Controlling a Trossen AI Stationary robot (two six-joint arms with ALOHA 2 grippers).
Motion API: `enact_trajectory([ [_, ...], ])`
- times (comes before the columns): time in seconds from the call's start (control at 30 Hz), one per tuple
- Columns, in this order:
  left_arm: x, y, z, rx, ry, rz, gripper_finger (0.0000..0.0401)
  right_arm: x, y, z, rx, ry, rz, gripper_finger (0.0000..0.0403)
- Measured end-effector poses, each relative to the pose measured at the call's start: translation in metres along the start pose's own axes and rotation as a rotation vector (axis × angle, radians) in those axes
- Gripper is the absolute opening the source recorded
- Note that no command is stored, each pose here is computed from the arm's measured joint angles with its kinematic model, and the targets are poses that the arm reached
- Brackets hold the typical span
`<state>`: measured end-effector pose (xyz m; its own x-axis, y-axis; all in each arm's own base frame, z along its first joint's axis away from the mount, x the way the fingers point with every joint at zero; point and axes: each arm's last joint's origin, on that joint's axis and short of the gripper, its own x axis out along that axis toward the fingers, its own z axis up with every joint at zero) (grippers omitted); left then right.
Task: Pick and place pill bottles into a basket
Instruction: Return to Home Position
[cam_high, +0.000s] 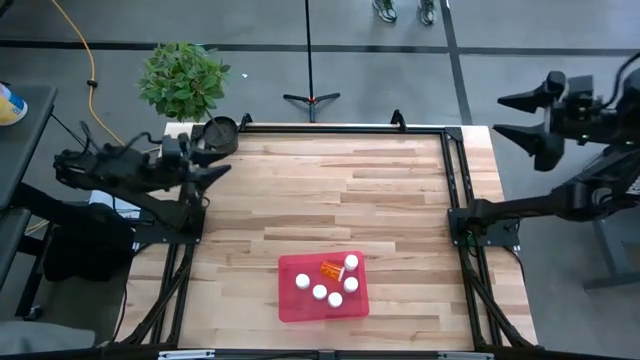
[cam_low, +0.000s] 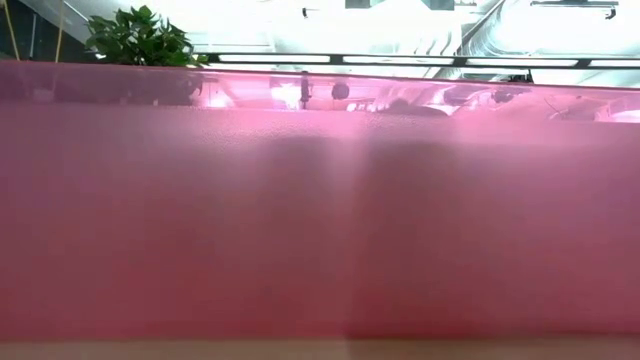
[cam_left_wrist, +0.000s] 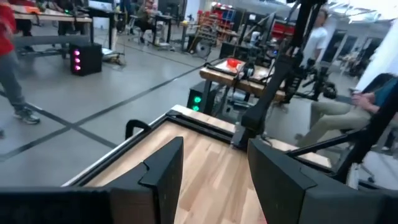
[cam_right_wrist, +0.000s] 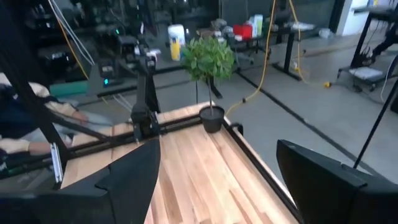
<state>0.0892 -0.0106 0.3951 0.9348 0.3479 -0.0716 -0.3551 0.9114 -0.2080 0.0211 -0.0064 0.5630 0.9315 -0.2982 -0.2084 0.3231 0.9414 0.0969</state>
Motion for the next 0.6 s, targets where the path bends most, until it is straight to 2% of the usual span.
enact_trajectory([
  [0.13, -0.011, 0.009, 0.001, -0.03, -0.01, -0.015, 0.0211, -0.005, 0.001, -0.003, -0.014, -0.076, 0.027, 0.0312],
  [0.23, -0.018, 0.014, 0.0, -0.007, -0.003, -0.028, 0.0211, -0.004, 0.0, -0.015, -0.023, -0.131, 0.038, 0.0312],
  [0.37, -0.021, 0.015, -0.002, 0.045, 0.019, -0.098, 0.0211, 0.009, -0.004, -0.043, 0.039, -0.189, 0.039, 0.0312],
  [0.5, -0.028, 0.019, -0.001, 0.056, 0.01, -0.151, 0.0211, 0.026, -0.008, -0.079, 0.137, -0.231, 0.045, 0.0312],
  [0.6, -0.035, 0.024, -0.001, 0.058, -0.009, -0.192, 0.0211, 0.03, -0.009, -0.096, 0.181, -0.301, 0.081, 0.0312],
])
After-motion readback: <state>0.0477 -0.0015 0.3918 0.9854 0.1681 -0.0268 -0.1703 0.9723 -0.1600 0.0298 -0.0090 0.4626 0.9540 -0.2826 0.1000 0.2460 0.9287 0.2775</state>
